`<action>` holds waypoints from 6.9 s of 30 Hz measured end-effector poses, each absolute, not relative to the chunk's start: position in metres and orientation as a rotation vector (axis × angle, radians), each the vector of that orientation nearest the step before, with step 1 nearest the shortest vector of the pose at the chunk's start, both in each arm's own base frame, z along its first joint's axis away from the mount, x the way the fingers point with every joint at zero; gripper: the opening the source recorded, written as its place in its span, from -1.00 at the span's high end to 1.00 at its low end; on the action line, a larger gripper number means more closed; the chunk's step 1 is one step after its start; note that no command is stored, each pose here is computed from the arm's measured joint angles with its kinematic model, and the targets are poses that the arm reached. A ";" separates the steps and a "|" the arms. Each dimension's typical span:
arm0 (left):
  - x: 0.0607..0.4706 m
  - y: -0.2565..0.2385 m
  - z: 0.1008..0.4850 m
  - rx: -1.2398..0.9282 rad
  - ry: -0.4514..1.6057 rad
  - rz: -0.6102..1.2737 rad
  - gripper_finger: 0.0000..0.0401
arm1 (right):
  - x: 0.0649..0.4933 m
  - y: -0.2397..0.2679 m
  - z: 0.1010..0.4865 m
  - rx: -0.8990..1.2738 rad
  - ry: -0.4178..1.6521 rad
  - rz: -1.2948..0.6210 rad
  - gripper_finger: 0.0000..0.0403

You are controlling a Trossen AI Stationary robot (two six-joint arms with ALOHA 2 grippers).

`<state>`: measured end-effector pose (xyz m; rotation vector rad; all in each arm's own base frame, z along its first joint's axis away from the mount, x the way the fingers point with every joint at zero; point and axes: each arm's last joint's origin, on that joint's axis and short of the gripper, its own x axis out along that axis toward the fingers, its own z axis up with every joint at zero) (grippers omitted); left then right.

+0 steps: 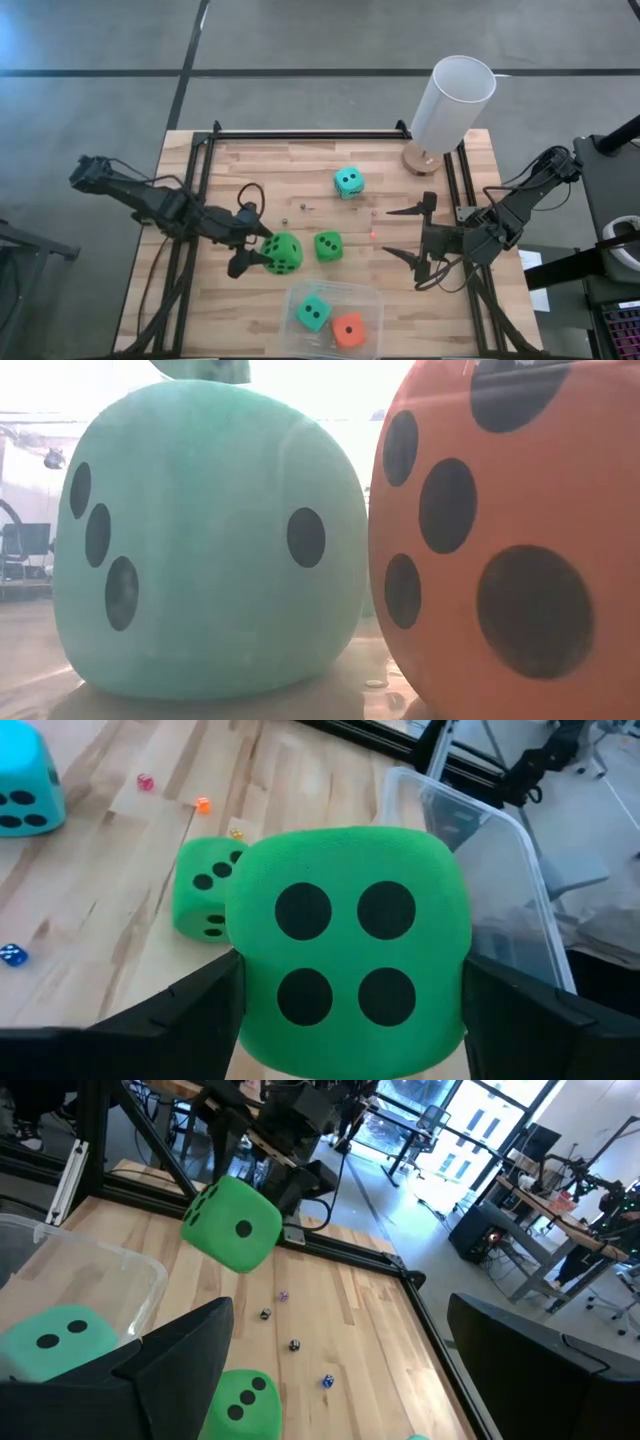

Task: Pick & Place Dice
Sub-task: Put the top large green dice into the transparent bin, then put the large blue dice into the transparent bin

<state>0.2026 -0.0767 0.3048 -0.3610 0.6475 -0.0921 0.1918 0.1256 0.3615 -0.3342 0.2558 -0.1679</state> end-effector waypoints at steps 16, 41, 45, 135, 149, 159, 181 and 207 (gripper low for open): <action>0.219 -0.091 0.299 -0.320 0.622 -0.142 -0.59 | 0.192 0.126 0.362 -0.334 0.256 -0.168 -0.82; 0.273 -0.131 0.312 -0.145 0.722 -0.249 -0.61 | 0.192 0.126 0.362 -0.334 0.256 -0.168 -0.82; 0.275 -0.132 0.322 -0.144 0.696 -0.248 -0.62 | 0.192 0.126 0.362 -0.334 0.256 -0.168 -0.82; 0.267 -0.116 0.292 0.018 0.732 0.259 -0.88 | 0.192 0.125 0.362 -0.235 0.246 -0.183 -0.82; 0.263 -0.122 0.280 0.007 0.708 0.232 -0.88 | 0.211 0.100 0.358 -0.141 0.267 -0.307 -0.82; 0.258 -0.133 0.287 -0.033 0.643 0.183 -0.86 | 0.222 0.061 0.339 -0.013 0.443 -0.361 -0.82; 0.248 -0.148 0.288 -0.015 0.589 0.221 -0.86 | 0.245 0.007 0.297 0.209 0.579 -0.594 -0.82; 0.248 -0.148 0.288 -0.005 0.584 0.237 -0.89 | 0.319 -0.073 0.260 0.437 0.869 -0.756 -0.82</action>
